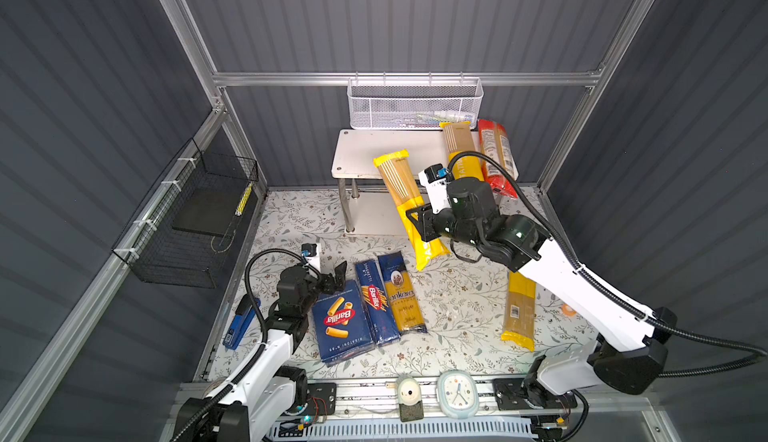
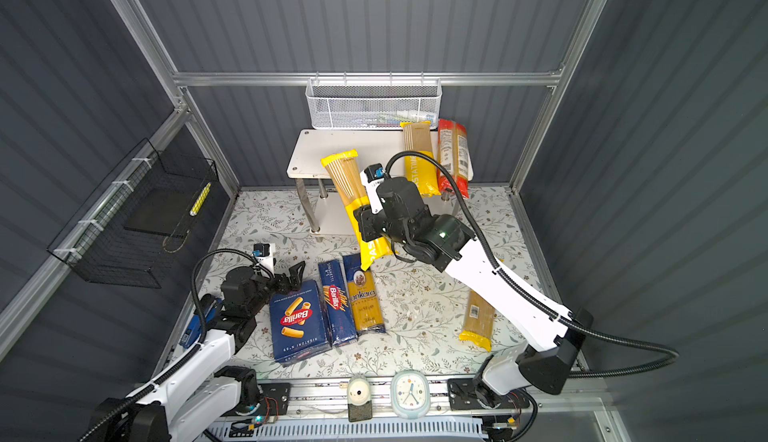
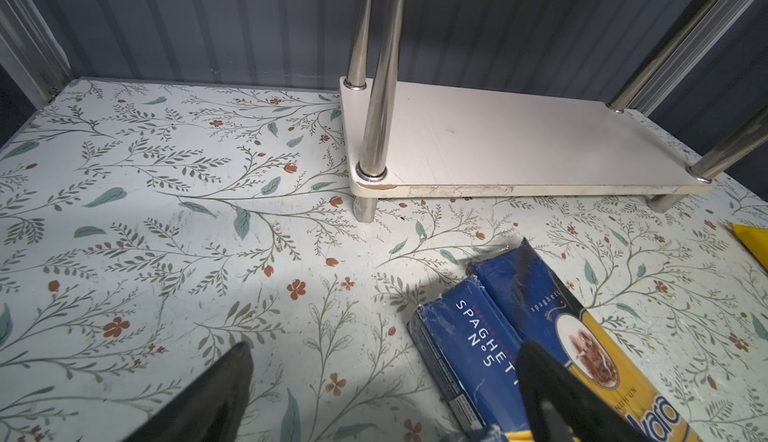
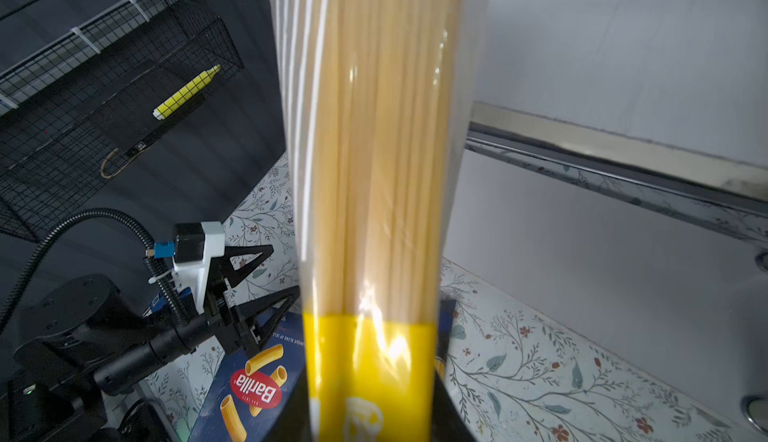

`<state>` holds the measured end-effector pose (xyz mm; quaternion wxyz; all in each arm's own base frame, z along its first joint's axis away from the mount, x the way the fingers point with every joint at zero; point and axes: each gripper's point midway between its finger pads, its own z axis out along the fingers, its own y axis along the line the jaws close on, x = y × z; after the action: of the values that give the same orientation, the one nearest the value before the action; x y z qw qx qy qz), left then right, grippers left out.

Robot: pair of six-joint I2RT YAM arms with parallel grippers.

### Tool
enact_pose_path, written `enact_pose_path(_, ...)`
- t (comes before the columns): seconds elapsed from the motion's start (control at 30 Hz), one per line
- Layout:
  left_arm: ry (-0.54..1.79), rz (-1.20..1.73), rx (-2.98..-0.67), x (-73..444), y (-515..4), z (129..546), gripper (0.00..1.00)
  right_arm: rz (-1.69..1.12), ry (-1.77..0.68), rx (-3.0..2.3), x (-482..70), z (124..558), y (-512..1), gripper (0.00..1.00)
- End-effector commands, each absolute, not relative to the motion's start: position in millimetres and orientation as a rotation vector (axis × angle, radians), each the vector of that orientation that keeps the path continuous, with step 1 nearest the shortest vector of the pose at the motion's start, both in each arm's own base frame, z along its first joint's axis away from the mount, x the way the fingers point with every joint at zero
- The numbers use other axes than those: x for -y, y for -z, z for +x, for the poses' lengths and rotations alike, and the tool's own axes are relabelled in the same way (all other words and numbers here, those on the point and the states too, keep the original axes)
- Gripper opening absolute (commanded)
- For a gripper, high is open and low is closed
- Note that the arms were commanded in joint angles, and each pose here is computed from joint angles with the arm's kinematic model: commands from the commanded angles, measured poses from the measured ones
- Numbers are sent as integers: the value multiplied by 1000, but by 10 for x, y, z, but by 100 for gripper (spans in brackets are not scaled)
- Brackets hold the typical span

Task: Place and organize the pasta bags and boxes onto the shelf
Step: 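Carry the upright bag toward the upper shelf with the right gripper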

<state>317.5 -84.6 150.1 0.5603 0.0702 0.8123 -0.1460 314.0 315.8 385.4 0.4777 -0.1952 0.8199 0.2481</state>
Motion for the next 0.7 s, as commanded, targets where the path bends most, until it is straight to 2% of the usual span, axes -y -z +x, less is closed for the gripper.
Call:
enact_pose_path(0.0,335,170,-1890,835,-1541,3168,100,-388,-604,-1833,-3023,3330,-4488,0)
enact_pose_path(0.33,332,171,-1888,832,-1545,3170,100,-308,-542,-1783,-2868,3817,-4813,0)
enact_pose_path(0.67,331,169,-1891,831,-1541,3175,100,-278,-519,-1783,-2760,4260,-4921,0)
